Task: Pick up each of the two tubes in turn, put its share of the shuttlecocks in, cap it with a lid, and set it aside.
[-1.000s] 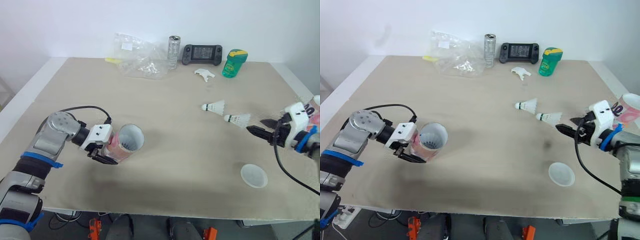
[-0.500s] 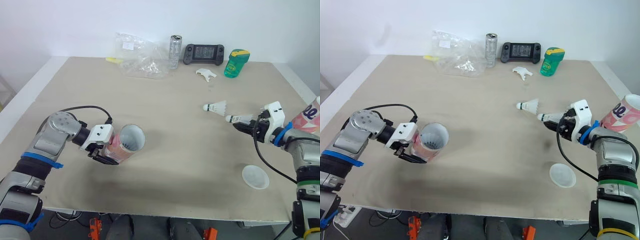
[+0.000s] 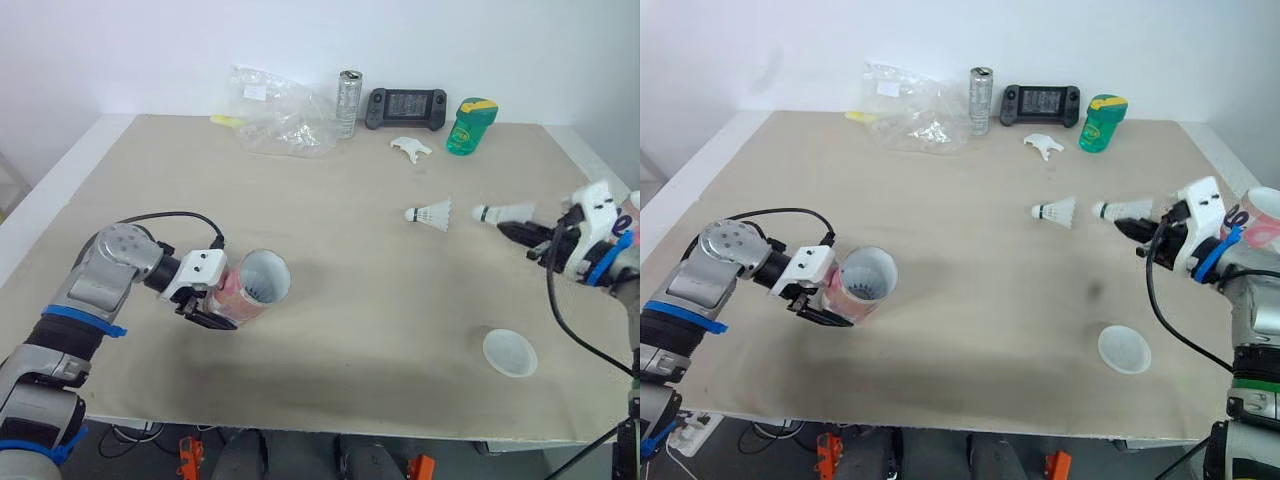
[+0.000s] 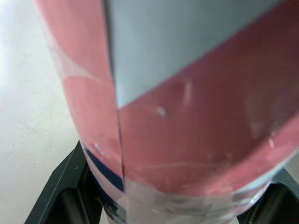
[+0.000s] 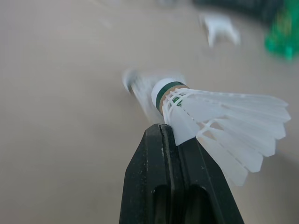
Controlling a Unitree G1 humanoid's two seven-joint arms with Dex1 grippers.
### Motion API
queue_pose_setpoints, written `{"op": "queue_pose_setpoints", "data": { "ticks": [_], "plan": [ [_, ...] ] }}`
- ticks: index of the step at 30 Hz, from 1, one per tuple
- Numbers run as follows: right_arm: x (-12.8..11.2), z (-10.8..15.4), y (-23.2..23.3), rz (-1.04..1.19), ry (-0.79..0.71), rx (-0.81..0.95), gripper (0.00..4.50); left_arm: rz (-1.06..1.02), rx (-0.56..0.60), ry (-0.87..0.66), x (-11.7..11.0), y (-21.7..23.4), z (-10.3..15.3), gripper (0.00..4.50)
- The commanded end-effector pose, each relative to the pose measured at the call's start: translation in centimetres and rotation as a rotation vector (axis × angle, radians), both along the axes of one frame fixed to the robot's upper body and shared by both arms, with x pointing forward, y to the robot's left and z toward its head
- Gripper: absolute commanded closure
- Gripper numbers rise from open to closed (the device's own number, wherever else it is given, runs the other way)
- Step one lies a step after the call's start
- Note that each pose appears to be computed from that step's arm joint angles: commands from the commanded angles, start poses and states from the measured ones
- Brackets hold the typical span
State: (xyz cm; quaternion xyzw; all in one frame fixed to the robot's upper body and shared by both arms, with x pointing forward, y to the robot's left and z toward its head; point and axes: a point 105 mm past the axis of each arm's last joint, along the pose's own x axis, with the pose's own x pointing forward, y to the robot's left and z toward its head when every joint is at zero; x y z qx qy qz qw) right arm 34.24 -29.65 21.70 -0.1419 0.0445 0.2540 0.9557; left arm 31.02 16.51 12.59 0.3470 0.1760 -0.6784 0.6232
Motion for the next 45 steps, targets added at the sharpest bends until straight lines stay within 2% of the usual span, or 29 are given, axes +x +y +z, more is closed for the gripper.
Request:
{"op": "queue_pose_setpoints", "data": {
  "ticks": [1,3,9,18,22,24,26,27,30,31,37,43,45],
  "plan": [
    [-3.2,5.5,9.8,0.416,-0.176,-0.158,4.43,-0.028,0.037,0.055,-0.6,-0.3,-1.5,1.58],
    [-4.9,5.3,14.1,0.603,-0.195,-0.209,4.43,-0.028,0.035,0.057,-0.5,-0.3,-1.5,1.58],
    [-7.7,5.5,22.5,0.979,-0.276,-0.273,4.43,-0.032,0.015,0.067,-0.4,-0.8,-1.3,1.58],
    [-7.5,2.3,25.8,1.15,-0.21,-0.432,4.43,-0.023,0.007,0.075,-0.7,-0.8,-1.3,1.58],
    [-7.3,1.7,26.8,1.181,-0.189,-0.456,4.43,-0.02,0.004,0.074,-0.7,-0.8,-1.3,1.58],
    [-7.3,1.6,27.4,1.203,-0.155,-0.454,3.83,-0.019,0.003,0.075,-0.7,-0.8,-1.3,1.58],
    [-7.7,2.0,27.6,1.232,-0.15,-0.442,3.43,-0.017,0.003,0.075,-0.7,-0.8,-1.3,1.58],
    [-7.9,2.4,27.7,1.246,-0.156,-0.421,2.68,-0.016,0.003,0.075,-0.7,-0.8,-1.3,1.58],
    [-9.2,4.8,27.2,1.287,-0.179,-0.284,1.32,-0.014,0.003,0.076,-0.8,-0.8,-1.3,1.58],
    [-9.3,5.2,26.7,1.283,-0.174,-0.264,0.8,-0.014,0.003,0.077,-0.8,-0.8,-1.4,1.58],
    [-6.8,5.6,22.4,1.015,-0.178,-0.249,0.8,-0.014,0.004,0.079,-0.9,-0.7,-1.5,1.58],
    [-1.2,6.1,12.6,0.468,-0.208,-0.206,0.8,-0.016,0.006,0.079,-1.0,-0.7,-1.6,1.58],
    [0.2,5.6,8.8,0.294,-0.191,-0.184,0.8,-0.015,0.007,0.08,-1.0,-0.6,-1.7,1.58]
  ]
}}
